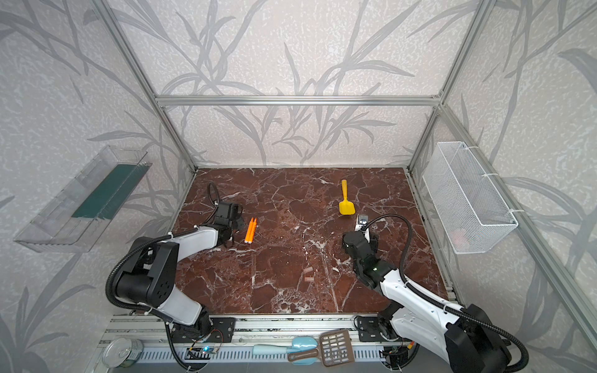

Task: Insert the pens into the pen caps
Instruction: 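Carry the capped pink marker with the left gripper toward the loose markers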

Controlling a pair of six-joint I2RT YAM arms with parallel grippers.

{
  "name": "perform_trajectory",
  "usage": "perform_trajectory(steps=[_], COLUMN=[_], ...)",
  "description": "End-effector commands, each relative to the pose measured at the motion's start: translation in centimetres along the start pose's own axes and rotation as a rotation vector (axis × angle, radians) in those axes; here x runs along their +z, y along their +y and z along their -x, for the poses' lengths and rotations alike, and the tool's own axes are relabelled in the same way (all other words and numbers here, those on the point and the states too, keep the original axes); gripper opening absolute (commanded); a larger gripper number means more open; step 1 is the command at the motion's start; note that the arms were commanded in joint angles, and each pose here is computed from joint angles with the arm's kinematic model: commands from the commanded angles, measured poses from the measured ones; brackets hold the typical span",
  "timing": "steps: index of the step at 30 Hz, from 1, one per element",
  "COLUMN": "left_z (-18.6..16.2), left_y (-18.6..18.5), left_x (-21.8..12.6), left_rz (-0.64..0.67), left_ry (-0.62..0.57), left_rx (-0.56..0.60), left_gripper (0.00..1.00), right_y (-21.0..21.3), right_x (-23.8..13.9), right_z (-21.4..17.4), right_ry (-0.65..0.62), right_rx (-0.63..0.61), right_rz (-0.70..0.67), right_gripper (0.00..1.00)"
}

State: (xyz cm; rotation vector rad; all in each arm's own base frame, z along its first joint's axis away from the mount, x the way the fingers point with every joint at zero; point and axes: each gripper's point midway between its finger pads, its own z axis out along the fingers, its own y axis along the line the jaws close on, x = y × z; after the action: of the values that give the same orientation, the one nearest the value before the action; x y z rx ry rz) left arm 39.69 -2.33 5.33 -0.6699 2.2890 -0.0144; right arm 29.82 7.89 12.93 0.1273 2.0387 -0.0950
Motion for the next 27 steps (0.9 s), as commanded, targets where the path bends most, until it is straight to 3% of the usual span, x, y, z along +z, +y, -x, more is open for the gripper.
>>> perform_trajectory(steps=[1,17,27], left_z=[0.0,-0.8,-0.5], left_y=[0.2,0.8,1.1], left_x=[0.6,2.7,2.4], left_rz=[0.031,0.102,0.112], left_ry=[0.023,0.084,0.072], left_rx=[-0.003,-0.031,-0.045], left_gripper=[0.00,0.06,0.23], right_y=[0.3,0.4,0.4], right_x=[0.0,0.1,0.0], right_z=[1.3,1.2,1.2], right_ry=[-0.011,-0.009,-0.011], right_rx=[0.018,0.017,0.019], right_rz=[-0.006,0.004,0.010], right_gripper=[0.81,0.81,0.81])
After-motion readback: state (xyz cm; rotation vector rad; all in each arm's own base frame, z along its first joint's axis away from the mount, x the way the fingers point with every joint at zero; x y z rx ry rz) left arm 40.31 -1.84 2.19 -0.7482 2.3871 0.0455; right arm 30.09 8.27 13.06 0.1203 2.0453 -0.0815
